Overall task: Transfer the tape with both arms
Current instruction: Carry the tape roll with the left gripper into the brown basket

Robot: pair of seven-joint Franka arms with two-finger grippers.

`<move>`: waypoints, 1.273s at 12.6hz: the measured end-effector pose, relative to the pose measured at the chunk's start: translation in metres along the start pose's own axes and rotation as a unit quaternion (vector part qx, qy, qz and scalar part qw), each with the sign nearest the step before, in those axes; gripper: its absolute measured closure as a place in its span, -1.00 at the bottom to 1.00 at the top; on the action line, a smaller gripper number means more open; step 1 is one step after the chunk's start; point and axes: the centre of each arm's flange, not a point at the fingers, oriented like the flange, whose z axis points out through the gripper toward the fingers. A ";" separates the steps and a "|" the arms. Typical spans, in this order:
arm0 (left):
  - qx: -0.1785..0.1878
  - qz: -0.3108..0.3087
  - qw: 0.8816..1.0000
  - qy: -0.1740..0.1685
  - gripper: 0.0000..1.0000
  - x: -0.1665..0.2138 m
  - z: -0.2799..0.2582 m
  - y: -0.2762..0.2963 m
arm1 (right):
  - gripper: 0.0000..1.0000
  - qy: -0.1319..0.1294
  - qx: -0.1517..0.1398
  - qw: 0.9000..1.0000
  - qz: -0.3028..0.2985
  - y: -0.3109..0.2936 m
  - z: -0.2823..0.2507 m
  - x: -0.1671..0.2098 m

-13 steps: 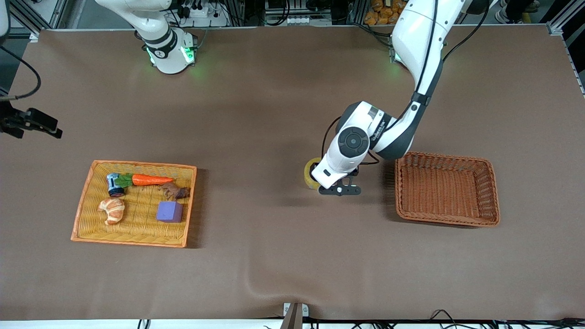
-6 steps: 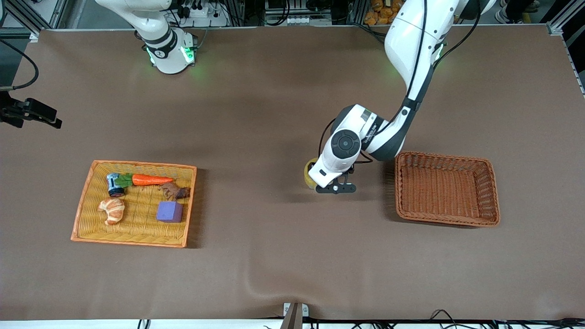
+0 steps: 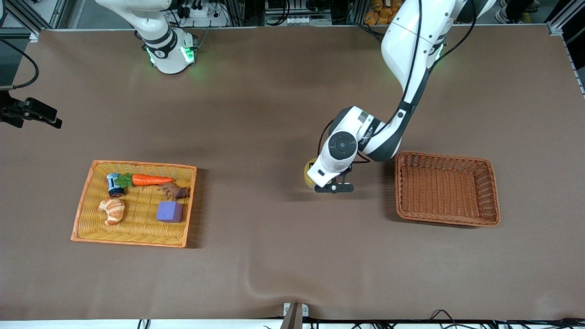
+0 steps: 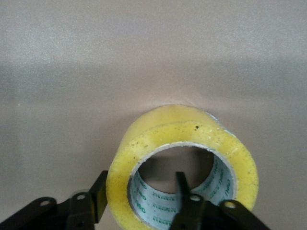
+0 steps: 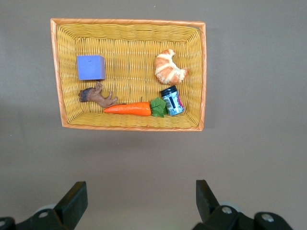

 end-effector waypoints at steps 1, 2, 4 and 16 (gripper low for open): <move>0.003 0.001 1.000 0.002 0.10 0.001 0.000 -0.001 | -1.00 0.001 0.000 1.000 0.002 0.002 -0.001 0.000; 0.002 0.000 1.000 0.006 0.34 0.004 -0.003 -0.003 | -1.00 0.003 0.000 1.000 0.003 0.003 -0.003 0.000; -0.011 -0.014 0.999 0.028 0.56 0.021 -0.033 -0.014 | -1.00 0.008 0.000 1.000 0.004 0.004 -0.009 -0.001; -0.016 0.018 1.000 -0.016 0.56 0.085 -0.145 -0.362 | -1.00 0.008 0.000 1.000 0.005 0.004 -0.011 -0.001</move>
